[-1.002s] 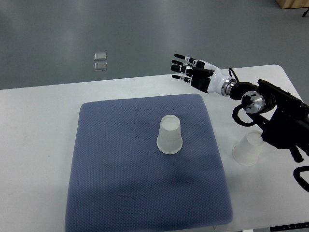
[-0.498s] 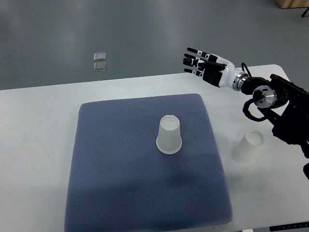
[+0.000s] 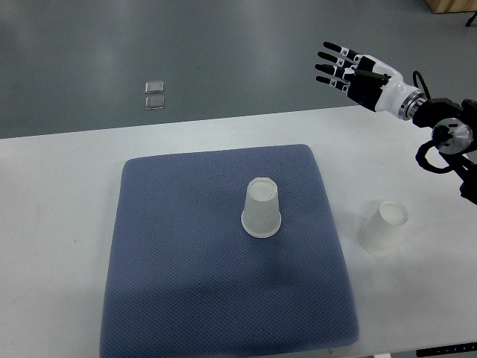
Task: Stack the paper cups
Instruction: 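Move the right hand down toward the white cup lying beside the pad, then close the right hand fingers around the lying white paper cup, then lift the cup with the right hand and carry it over the upside-down cup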
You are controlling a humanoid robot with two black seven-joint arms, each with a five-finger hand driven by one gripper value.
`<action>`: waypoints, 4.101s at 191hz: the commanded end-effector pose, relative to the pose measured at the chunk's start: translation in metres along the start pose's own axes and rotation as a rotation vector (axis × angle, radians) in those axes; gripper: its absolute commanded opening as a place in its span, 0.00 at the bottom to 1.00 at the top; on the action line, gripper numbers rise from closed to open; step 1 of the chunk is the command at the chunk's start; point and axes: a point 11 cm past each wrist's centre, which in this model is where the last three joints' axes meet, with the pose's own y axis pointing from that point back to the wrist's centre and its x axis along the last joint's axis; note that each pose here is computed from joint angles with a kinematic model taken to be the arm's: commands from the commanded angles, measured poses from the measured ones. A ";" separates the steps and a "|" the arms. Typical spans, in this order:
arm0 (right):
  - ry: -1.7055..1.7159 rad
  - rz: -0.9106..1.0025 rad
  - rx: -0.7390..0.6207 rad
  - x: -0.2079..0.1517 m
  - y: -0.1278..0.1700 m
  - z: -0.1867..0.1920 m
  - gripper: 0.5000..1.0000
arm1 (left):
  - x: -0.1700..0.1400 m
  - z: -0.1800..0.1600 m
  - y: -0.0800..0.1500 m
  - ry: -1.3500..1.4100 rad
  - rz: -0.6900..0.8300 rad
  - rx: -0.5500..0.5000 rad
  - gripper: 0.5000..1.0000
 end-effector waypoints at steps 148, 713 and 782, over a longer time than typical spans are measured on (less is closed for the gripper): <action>1.240 -0.376 -0.526 0.005 0.137 -0.004 0.85 | 0.000 0.000 0.000 0.000 0.000 0.000 1.00; 1.420 -0.393 -0.547 0.005 0.160 0.096 0.58 | 0.000 0.000 0.000 0.000 -0.001 0.000 1.00; 1.408 -0.408 -0.564 0.005 0.163 0.099 0.38 | 0.000 0.000 0.000 0.000 0.000 0.000 1.00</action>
